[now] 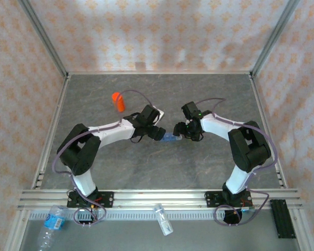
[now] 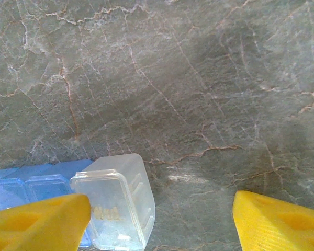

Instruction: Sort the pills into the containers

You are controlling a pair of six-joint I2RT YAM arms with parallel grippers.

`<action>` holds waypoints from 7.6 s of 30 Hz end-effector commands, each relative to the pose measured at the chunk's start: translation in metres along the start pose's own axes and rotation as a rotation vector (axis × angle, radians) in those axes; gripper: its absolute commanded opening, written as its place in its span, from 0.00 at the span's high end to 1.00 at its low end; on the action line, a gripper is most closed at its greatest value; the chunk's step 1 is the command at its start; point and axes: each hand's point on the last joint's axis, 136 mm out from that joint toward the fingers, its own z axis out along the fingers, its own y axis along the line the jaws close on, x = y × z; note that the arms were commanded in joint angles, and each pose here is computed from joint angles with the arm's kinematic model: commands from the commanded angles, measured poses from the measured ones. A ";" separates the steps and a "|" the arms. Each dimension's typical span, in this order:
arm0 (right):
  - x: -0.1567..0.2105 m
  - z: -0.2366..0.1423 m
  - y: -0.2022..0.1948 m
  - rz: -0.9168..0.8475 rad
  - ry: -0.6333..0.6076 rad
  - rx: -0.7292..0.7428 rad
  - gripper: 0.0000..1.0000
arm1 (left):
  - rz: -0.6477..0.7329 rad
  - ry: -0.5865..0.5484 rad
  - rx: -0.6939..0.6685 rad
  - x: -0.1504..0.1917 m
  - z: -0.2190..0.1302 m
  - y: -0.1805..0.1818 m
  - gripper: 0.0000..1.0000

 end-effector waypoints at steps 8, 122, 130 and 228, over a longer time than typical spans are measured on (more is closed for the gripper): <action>0.023 0.018 -0.033 0.020 0.079 0.122 0.26 | -0.026 -0.010 0.004 -0.010 0.013 -0.001 0.14; -0.128 -0.021 0.329 -0.661 -0.463 -0.293 0.04 | -1.332 -0.422 -0.161 -0.002 -0.124 0.327 0.00; -0.121 0.006 0.355 -0.717 -0.498 -0.333 0.03 | -1.351 -0.383 -0.126 0.011 -0.111 0.324 0.00; -0.062 -0.258 0.198 -0.404 -0.253 -0.524 0.65 | 0.188 -0.889 0.388 -0.151 -0.186 -0.015 0.06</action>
